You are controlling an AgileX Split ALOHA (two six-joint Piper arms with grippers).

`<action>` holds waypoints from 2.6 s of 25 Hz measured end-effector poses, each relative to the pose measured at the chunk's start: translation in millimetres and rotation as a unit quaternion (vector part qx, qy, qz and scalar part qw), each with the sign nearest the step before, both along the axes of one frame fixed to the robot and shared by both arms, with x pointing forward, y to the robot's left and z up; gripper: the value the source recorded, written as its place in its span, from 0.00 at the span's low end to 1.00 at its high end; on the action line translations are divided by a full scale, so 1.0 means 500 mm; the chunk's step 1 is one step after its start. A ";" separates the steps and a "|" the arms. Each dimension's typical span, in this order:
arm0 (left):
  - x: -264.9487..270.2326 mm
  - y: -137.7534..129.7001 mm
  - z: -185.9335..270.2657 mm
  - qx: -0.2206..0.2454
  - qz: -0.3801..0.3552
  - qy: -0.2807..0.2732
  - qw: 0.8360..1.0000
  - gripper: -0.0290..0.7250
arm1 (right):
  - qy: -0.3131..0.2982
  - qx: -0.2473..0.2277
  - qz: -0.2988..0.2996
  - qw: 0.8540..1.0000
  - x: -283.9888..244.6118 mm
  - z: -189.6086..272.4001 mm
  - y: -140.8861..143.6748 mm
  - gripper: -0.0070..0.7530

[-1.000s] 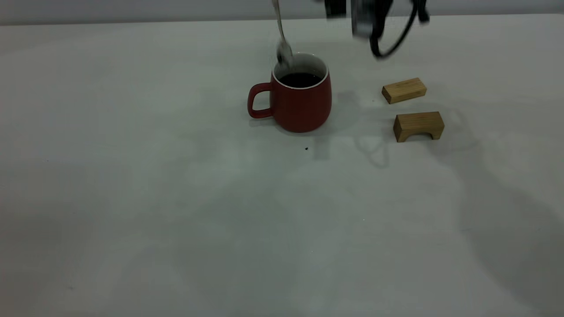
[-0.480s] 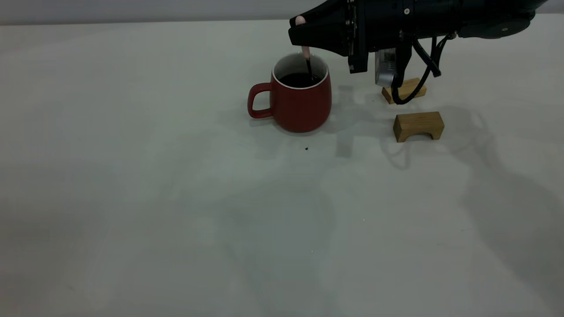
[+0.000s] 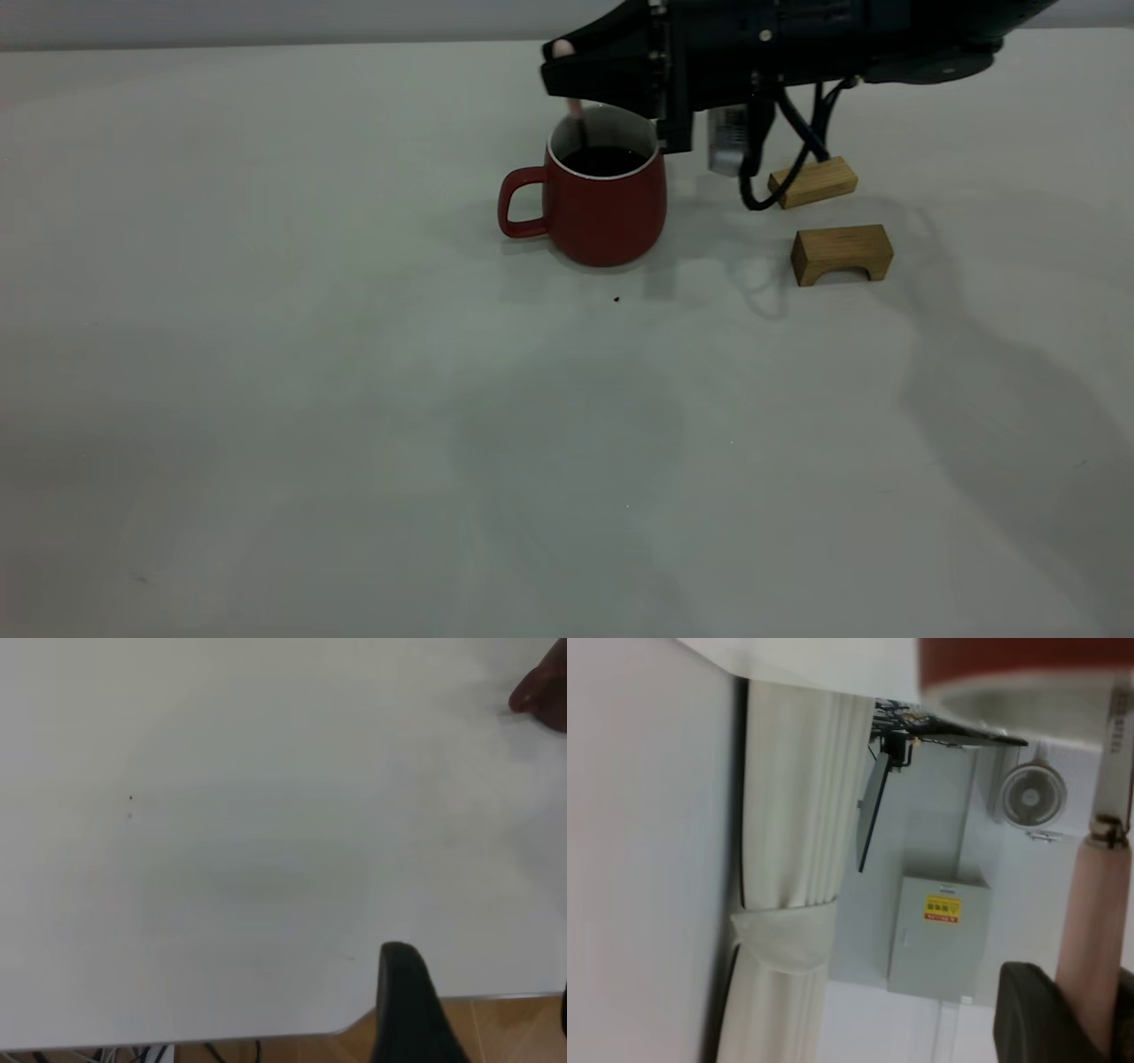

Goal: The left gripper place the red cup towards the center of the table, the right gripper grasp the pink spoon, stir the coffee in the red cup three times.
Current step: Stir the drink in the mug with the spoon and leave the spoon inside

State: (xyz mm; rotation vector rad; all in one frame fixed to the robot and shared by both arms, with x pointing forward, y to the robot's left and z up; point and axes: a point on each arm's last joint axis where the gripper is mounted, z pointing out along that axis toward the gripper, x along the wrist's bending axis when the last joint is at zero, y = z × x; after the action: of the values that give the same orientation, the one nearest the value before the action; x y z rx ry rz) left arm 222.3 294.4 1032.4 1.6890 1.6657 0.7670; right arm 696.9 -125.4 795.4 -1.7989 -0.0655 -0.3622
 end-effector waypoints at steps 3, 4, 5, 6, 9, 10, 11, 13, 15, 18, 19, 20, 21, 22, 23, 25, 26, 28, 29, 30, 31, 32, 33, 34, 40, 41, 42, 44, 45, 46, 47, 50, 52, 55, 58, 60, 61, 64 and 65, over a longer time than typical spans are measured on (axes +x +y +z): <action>0.000 0.000 0.000 0.000 0.000 0.000 1.000 0.68 | 0.003 -0.005 -0.015 1.000 0.005 0.000 -0.038 0.17; 0.000 0.000 0.000 0.000 0.000 0.000 1.000 0.68 | 0.009 -0.006 -0.022 1.000 0.001 -0.001 -0.052 0.17; 0.000 0.000 0.000 0.000 0.000 0.000 1.000 0.68 | 0.015 -0.007 -0.025 1.000 -0.003 -0.001 -0.060 0.17; 0.000 0.000 0.000 0.000 0.000 0.000 1.000 0.68 | 0.022 -0.006 -0.029 0.999 -0.008 -0.002 -0.066 0.16; 0.000 0.000 0.000 0.000 0.000 0.000 1.000 0.68 | 0.035 0.000 -0.030 0.999 -0.020 -0.007 -0.055 0.16; 0.000 0.000 0.000 0.000 0.000 0.000 1.000 0.68 | 0.036 0.000 -0.023 0.999 -0.025 -0.007 -0.041 0.16; 0.000 0.000 0.000 0.000 0.000 0.000 1.000 0.68 | 0.036 0.000 -0.015 0.999 -0.030 -0.006 -0.025 0.16; 0.000 0.000 0.000 0.000 0.000 0.000 1.000 0.68 | 0.027 0.000 0.003 1.000 -0.031 -0.006 0.005 0.16; 0.000 0.000 0.000 0.000 0.000 0.000 1.000 0.68 | 0.009 0.004 0.013 1.000 -0.019 -0.003 0.025 0.16; 0.000 0.000 0.000 0.000 0.000 0.000 1.000 0.68 | -0.007 0.006 0.010 1.000 0.000 -0.006 0.022 0.16; 0.000 0.000 0.000 0.000 0.000 0.000 1.000 0.68 | -0.007 0.006 0.006 1.000 0.002 -0.006 0.016 0.16; 0.000 0.000 0.000 0.000 0.000 0.000 1.000 0.68 | -0.007 0.005 0.000 1.000 0.007 -0.006 0.004 0.16; 0.000 0.000 0.000 0.000 0.000 0.000 1.000 0.68 | -0.005 0.005 -0.006 1.000 0.009 -0.006 -0.008 0.16; 0.000 0.000 0.000 0.000 0.000 0.000 1.000 0.68 | 0.002 0.004 -0.013 1.000 0.006 -0.009 -0.020 0.16; 0.000 0.000 0.000 0.000 0.000 0.000 1.000 0.68 | 0.007 0.005 -0.019 1.000 0.003 -0.008 -0.029 0.16; 0.000 0.000 0.000 0.000 0.000 0.000 1.000 0.68 | 0.024 0.001 -0.024 0.999 -0.013 -0.008 -0.042 0.16; 0.000 0.000 0.000 0.000 0.000 0.000 1.000 0.68 | 0.028 0.000 -0.024 0.999 -0.019 -0.005 -0.043 0.16; 0.000 0.000 0.000 0.000 0.000 0.000 1.000 0.68 | 0.035 -0.002 -0.017 0.999 -0.030 -0.007 -0.032 0.16; 0.000 0.000 0.000 0.000 0.000 0.000 1.000 0.68 | 0.035 -0.001 -0.012 0.999 -0.034 -0.007 -0.021 0.16; 0.000 0.000 0.000 0.000 0.000 0.000 1.000 0.68 | 0.034 -0.002 -0.005 0.999 -0.037 -0.006 -0.010 0.16; 0.000 0.000 0.000 0.000 0.000 0.000 1.000 0.68 | 0.030 -0.001 0.003 1.000 -0.039 -0.003 0.005 0.16; 0.000 0.000 0.000 0.000 0.000 0.000 1.000 0.68 | 0.024 0.000 0.012 1.000 -0.038 0.000 0.020 0.16; 0.000 0.000 0.000 0.000 0.000 0.000 1.000 0.68 | 0.016 0.001 0.019 1.000 -0.035 0.002 0.034 0.16; 0.000 0.000 0.000 0.000 0.000 0.000 1.000 0.68 | 0.011 0.003 0.024 1.000 -0.032 0.002 0.044 0.16; 0.000 0.000 0.000 0.000 0.000 0.000 1.000 0.68 | -0.003 0.006 0.012 1.000 -0.005 -0.008 0.024 0.16; 0.000 0.000 0.000 0.000 0.000 0.000 1.000 0.68 | -0.003 0.006 0.006 1.000 -0.001 -0.008 0.014 0.15; 0.000 0.000 0.000 0.000 0.000 0.000 1.000 0.68 | -0.003 0.006 0.000 1.000 0.004 -0.007 0.002 0.15; 0.000 0.000 0.000 0.000 0.000 0.000 1.000 0.68 | -0.003 0.006 -0.011 1.000 0.011 -0.006 -0.017 0.15; 0.000 0.000 0.000 0.000 0.000 0.000 1.000 0.68 | -0.003 0.005 -0.015 1.000 0.013 -0.006 -0.024 0.15; 0.000 0.000 0.000 0.000 0.000 0.000 1.000 0.68 | -0.003 0.005 -0.016 1.000 0.013 -0.004 -0.025 0.15; 0.000 0.000 0.000 0.000 0.000 0.000 1.000 0.68 | -0.002 0.005 -0.016 1.000 0.012 -0.005 -0.026 0.15; 0.000 0.000 0.000 0.000 0.000 0.000 1.000 0.68 | -0.001 0.004 -0.013 1.000 0.010 -0.005 -0.023 0.15; 0.000 0.000 0.000 0.000 0.000 0.000 1.000 0.68 | 0.000 0.003 -0.012 1.000 0.009 -0.006 -0.023 0.15; 0.000 0.000 0.000 0.000 0.000 0.000 1.000 0.68 | -0.002 0.002 -0.012 1.000 0.009 -0.006 -0.024 0.18; 0.000 0.000 0.000 0.000 0.000 0.000 1.000 0.68 | -0.017 -0.003 -0.007 1.000 0.009 -0.007 -0.024 0.32; 0.000 0.000 0.000 0.000 0.000 0.000 1.000 0.68 | -0.035 -0.010 0.002 0.999 0.007 -0.008 -0.024 0.43; 0.000 0.000 0.000 0.000 0.000 0.000 1.000 0.68 | -0.044 -0.014 0.006 0.999 0.006 -0.008 -0.024 0.49; 0.000 0.000 0.000 0.000 0.000 0.000 1.000 0.68 | -0.067 -0.022 0.015 0.997 0.005 -0.010 -0.024 0.61; 0.000 0.000 0.000 0.000 0.000 0.000 1.000 0.68 | -0.074 -0.028 0.023 0.997 0.003 -0.011 -0.024 0.63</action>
State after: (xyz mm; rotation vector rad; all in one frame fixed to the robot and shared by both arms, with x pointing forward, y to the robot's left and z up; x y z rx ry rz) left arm 222.3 294.4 1032.4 1.6900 1.6650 0.7675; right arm 698.4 -137.3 790.0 -1.8201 -0.2231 -0.4649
